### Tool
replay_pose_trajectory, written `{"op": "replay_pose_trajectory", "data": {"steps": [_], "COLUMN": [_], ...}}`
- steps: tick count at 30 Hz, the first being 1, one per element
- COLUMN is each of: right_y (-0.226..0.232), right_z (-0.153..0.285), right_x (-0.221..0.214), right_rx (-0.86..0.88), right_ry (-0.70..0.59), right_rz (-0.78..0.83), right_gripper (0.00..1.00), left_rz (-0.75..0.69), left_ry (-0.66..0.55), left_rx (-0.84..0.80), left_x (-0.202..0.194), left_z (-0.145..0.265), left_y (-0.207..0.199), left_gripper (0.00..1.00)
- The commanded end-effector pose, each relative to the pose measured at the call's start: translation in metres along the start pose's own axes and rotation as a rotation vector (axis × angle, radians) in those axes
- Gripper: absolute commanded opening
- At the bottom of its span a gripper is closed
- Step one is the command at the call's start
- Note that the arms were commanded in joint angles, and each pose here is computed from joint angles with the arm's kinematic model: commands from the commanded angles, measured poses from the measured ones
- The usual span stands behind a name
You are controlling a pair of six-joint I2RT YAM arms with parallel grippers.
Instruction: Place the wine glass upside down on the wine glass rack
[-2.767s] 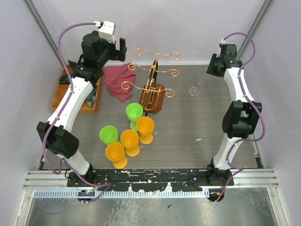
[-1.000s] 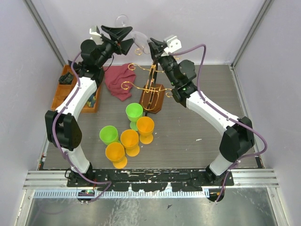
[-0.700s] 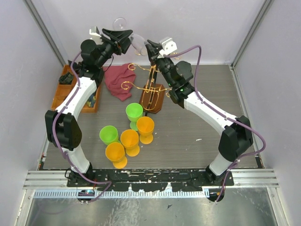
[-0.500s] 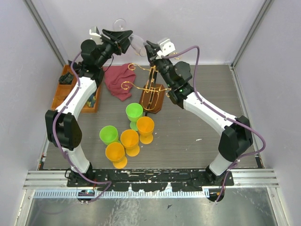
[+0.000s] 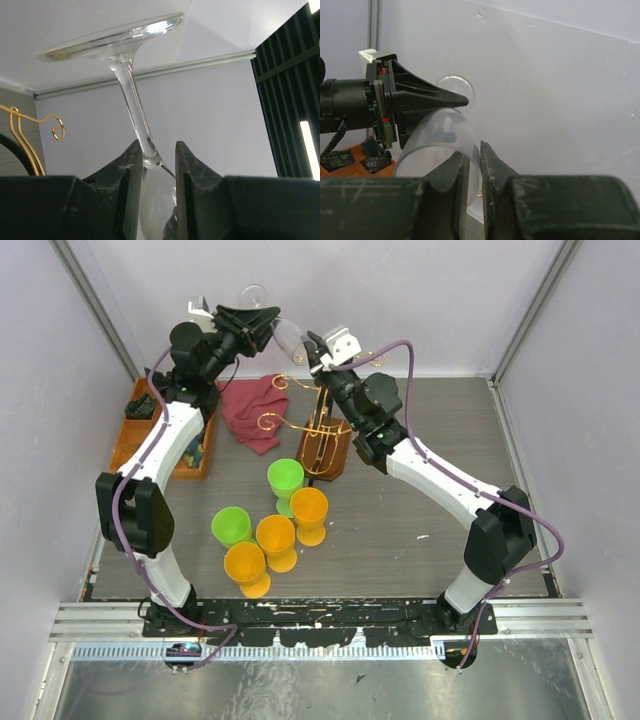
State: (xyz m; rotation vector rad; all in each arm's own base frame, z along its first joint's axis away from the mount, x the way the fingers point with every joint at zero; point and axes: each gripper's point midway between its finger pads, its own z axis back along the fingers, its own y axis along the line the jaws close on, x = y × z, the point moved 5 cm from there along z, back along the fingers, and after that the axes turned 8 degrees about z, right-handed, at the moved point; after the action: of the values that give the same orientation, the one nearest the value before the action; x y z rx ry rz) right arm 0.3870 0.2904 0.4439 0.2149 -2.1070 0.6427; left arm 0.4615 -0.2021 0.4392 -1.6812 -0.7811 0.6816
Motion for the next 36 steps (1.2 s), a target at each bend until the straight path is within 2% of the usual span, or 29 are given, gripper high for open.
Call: {"op": "replay_pose_trajectory", "data": {"steps": [1,3,6,11,13,17,23,30,34,36], "right_y": [-0.017,-0.019,-0.021,-0.025,-0.031,-0.046,-0.061,-0.073,-0.074,-0.074], "right_z": [0.0,0.001,0.003,0.009,0.014,0.026,0.043,0.067,0.078,0.083], "right_x": [0.043,0.043,0.04,0.033,0.029,0.028,0.033,0.042,0.045,0.046], "right_rx": [-0.07,-0.082,-0.095,-0.12,-0.147,-0.231,-0.289,-0.321,-0.301,-0.286], "right_ry": [-0.122,-0.113,-0.096,-0.022,0.022,0.112,0.176,0.204,0.21,0.215], "right_rz": [-0.002,0.001,0.008,0.022,0.025,0.038,0.078,0.101,0.113,0.133], "right_gripper": [0.28,0.41,0.65,0.81,0.83,0.86,0.87,0.87,0.88,0.89], "left_rz": [-0.15,-0.195,-0.254,-0.395,-0.51,-0.845,-1.21,-1.446,-1.51,-1.546], "left_ry": [-0.048,-0.062,-0.084,-0.105,-0.102,-0.057,-0.007,0.09,0.168,0.132], "left_rx": [-0.029,-0.031,-0.026,-0.04,-0.014,0.071,0.292,0.449,0.355,0.276], "left_x": [0.015,0.02,0.029,0.043,0.05,0.061,0.097,0.122,0.113,0.108], "left_z": [0.005,0.009,0.013,0.018,0.017,0.01,0.008,0.01,0.013,0.014], "left_y": [-0.018,-0.024,-0.031,-0.047,-0.049,-0.05,0.003,0.09,0.128,0.132], "left_gripper": [0.23,0.15,0.11,0.11,0.12,0.11,0.1,0.0,0.0,0.0]}}
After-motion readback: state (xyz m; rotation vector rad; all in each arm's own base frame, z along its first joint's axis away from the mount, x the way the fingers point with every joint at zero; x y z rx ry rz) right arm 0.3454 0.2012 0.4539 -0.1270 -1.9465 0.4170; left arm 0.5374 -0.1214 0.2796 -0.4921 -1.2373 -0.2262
